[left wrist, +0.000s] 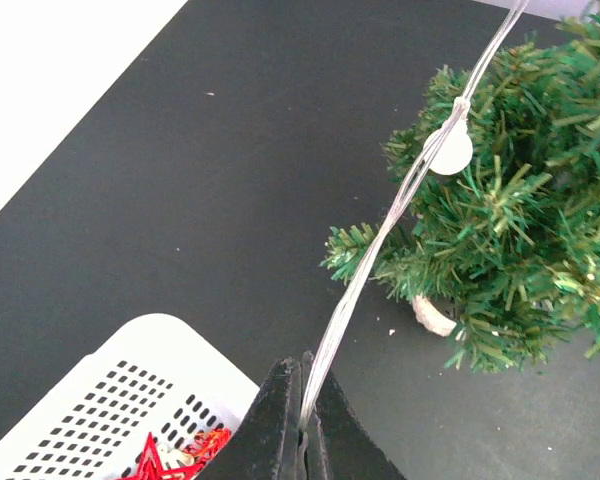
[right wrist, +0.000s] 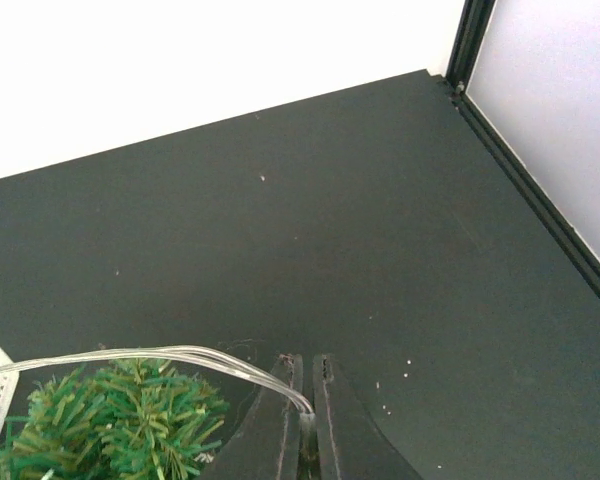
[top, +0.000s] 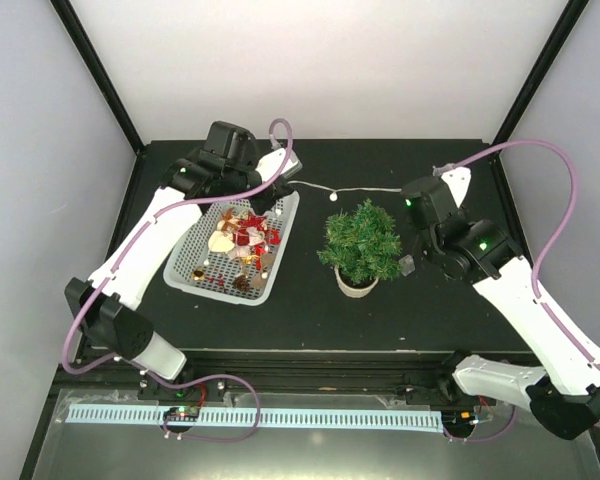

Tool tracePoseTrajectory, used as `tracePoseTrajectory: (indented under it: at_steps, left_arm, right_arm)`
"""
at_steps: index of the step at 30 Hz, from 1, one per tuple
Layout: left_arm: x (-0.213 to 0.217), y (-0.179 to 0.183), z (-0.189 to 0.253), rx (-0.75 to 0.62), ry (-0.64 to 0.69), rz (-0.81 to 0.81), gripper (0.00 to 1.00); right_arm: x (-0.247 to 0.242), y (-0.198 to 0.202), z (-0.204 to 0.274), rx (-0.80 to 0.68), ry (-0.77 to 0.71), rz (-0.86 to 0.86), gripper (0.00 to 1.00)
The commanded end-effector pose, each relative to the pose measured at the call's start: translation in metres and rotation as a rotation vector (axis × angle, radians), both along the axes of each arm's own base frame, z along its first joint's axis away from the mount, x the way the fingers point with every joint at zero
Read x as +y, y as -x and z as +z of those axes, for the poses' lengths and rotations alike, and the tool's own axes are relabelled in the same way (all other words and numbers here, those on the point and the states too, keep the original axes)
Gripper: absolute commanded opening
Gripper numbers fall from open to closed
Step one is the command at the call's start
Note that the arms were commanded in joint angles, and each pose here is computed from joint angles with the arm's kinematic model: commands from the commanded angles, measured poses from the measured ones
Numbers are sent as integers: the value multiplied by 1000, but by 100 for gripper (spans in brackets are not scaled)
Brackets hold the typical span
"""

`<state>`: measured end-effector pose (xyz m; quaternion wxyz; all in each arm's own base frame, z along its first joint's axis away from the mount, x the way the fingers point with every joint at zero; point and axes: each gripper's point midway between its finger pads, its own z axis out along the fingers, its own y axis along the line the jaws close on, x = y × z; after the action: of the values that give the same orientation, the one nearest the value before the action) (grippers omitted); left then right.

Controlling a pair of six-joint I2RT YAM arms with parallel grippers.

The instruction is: Decorate the small christmas tree

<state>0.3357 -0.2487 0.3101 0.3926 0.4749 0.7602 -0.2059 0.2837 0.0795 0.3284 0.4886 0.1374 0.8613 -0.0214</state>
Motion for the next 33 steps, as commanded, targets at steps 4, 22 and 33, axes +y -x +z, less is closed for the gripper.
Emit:
tracePoseTrajectory:
  at_steps: [4, 22, 33]
  left_arm:
    - [-9, -22, 3, 61, 35, 25, 2]
    - [27, 10, -76, 269, -56, 52, 1]
    - [39, 36, -123, 385, -126, 34, 1]
  right_arm:
    - [-8, -18, 4, -19, 13, -52, 1]
    - [0, -11, -68, 139, 10, 2, 1]
    - [-1, -10, -85, 189, 45, 4, 1]
